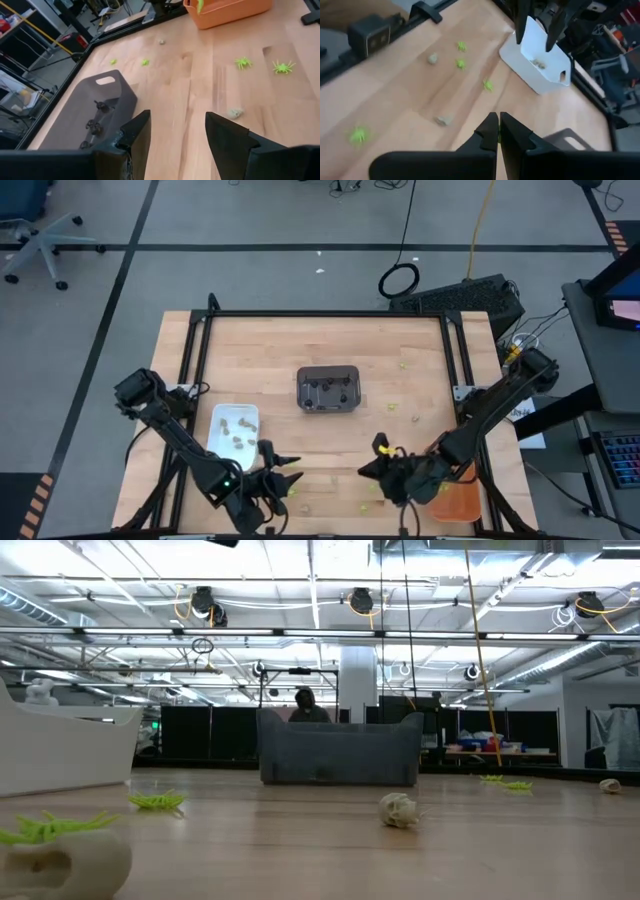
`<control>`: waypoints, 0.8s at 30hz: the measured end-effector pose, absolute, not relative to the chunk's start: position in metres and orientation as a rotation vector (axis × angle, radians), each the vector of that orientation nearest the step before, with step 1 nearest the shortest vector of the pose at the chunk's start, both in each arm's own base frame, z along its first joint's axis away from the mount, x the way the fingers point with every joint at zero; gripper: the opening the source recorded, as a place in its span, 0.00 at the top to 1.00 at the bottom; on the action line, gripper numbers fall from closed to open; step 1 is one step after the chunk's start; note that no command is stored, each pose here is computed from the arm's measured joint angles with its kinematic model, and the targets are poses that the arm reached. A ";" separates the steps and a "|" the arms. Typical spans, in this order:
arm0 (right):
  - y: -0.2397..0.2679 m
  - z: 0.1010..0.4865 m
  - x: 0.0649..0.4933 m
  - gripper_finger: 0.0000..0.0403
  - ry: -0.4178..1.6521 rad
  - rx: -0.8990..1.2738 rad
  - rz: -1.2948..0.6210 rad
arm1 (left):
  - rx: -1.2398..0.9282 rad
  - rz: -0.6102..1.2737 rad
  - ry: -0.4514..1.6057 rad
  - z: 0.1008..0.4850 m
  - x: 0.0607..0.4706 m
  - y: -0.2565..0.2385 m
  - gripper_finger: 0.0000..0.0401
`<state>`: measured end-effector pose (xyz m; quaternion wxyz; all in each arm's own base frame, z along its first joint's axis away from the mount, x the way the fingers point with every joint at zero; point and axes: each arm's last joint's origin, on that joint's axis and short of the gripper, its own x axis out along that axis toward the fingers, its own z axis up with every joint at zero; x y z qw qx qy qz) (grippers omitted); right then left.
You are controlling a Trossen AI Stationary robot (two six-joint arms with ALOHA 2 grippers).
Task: Sort Halloween decoration
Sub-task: Put the green spider toy into the orange bin
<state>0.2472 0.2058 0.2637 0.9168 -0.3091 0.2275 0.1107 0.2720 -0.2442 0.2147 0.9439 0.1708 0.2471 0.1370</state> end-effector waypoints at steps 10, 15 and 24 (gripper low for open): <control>0.192 0.284 0.233 1.00 0.462 -0.543 0.204 | 0.334 0.269 0.517 0.214 0.275 -0.241 0.54; 0.191 0.286 0.233 1.00 0.460 -0.391 0.140 | 0.332 0.264 0.519 0.214 0.275 -0.242 0.54; 0.191 0.290 0.235 1.00 0.416 -0.196 0.054 | 0.312 0.245 0.518 0.215 0.276 -0.243 0.54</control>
